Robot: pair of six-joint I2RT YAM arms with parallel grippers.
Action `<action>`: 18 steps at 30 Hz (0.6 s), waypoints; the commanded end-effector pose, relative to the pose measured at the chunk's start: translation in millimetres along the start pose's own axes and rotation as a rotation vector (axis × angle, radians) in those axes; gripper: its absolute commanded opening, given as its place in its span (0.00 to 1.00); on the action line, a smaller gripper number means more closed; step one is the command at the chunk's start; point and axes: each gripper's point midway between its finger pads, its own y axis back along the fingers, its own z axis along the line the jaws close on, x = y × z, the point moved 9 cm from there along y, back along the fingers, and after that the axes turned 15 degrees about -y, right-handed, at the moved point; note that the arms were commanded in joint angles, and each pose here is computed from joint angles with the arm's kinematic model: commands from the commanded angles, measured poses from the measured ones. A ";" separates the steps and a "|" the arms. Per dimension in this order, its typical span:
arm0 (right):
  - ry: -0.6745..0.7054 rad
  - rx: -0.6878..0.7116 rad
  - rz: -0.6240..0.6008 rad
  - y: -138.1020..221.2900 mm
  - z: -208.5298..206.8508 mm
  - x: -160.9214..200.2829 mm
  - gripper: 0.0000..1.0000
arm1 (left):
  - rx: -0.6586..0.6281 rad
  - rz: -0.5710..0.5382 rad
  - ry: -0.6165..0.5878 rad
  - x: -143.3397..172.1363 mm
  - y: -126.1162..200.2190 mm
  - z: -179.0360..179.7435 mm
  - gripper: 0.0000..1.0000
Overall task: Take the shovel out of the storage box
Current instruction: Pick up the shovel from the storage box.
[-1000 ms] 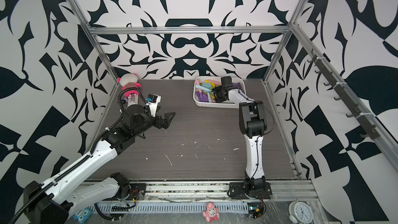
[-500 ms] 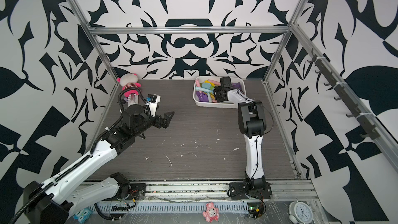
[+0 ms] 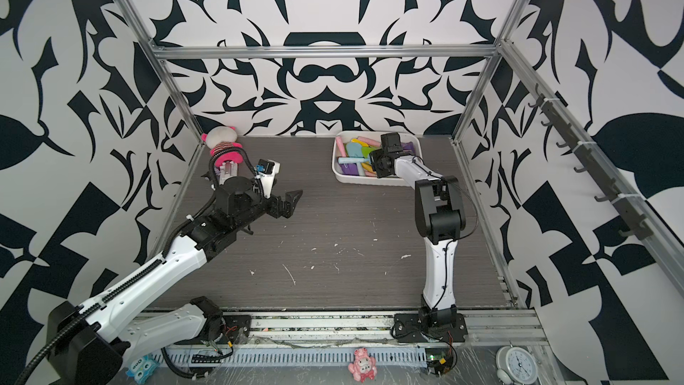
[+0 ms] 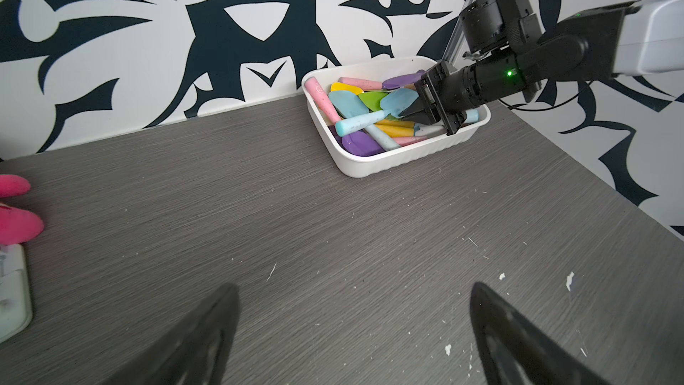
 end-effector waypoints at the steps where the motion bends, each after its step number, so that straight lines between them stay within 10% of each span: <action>1: 0.060 -0.086 0.017 27.7 20.5 9.9 0.00 | 0.006 -0.069 0.004 -23.4 -0.6 1.4 0.99; 18: 0.455 -0.106 0.013 89.3 55.1 25.1 0.00 | 0.062 -0.080 -0.013 -44.6 -25.5 4.9 0.99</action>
